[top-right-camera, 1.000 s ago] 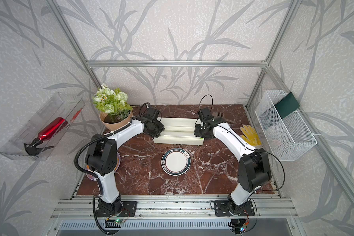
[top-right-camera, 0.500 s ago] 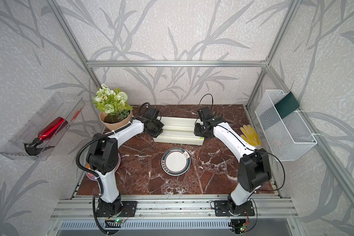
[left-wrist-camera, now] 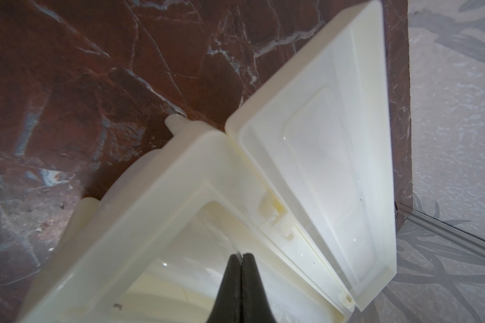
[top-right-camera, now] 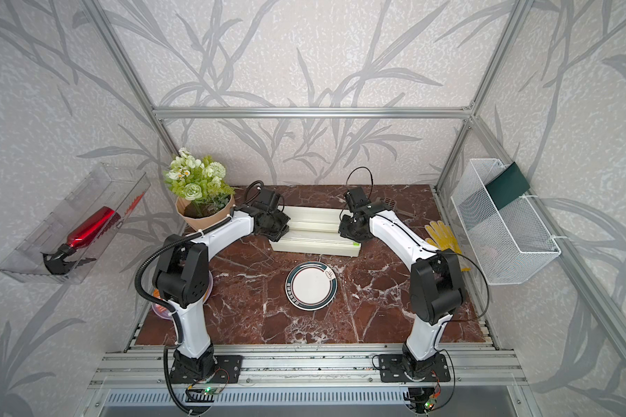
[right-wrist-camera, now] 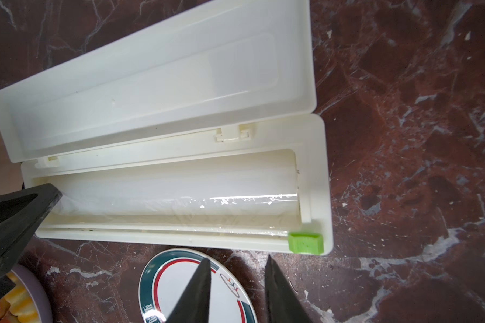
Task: Wrap the plate with plastic wrap
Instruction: Pull the plastic wrap from the plastic wrap cutting box.
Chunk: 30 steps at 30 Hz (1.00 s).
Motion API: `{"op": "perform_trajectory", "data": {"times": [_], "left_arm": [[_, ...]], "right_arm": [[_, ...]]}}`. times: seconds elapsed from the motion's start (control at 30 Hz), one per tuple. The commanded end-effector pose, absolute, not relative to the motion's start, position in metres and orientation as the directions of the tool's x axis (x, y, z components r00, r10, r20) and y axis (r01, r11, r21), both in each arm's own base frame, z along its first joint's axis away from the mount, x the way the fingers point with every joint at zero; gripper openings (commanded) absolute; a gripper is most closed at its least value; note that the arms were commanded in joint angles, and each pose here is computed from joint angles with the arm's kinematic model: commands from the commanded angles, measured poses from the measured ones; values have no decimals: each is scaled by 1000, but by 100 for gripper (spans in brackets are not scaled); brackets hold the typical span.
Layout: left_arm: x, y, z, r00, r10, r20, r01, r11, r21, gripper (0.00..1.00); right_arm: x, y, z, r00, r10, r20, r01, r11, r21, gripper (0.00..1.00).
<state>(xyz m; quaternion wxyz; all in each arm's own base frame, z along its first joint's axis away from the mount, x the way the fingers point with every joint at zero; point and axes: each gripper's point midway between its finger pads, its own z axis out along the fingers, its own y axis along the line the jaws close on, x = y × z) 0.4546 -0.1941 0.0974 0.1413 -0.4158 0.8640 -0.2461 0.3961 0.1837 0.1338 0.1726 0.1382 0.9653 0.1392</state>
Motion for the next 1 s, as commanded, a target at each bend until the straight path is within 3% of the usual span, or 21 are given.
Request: {"op": "perform_trajectory", "data": {"times": [0.0, 0.47, 0.6, 0.77, 0.97], "left_arm": [[470, -195, 103, -570, -822, 6, -670, 461, -581, 0], [501, -198, 108, -490, -868, 77, -699, 338, -630, 0], [505, -194, 101, -454, -883, 116, -717, 285, -637, 0], [506, -195, 100, -451, -884, 126, -716, 273, -643, 0], [505, -196, 96, -446, -883, 147, -716, 254, -650, 0]], "right_arm": [[401, 187, 135, -899, 331, -286, 237, 919, 316, 33], [418, 182, 132, -904, 309, -295, 233, 936, 265, 34], [418, 183, 133, -903, 323, -284, 247, 930, 274, 38], [409, 189, 132, -883, 429, -192, 355, 876, 327, 42], [397, 199, 126, -780, 624, -40, 556, 722, 412, 41]]}}
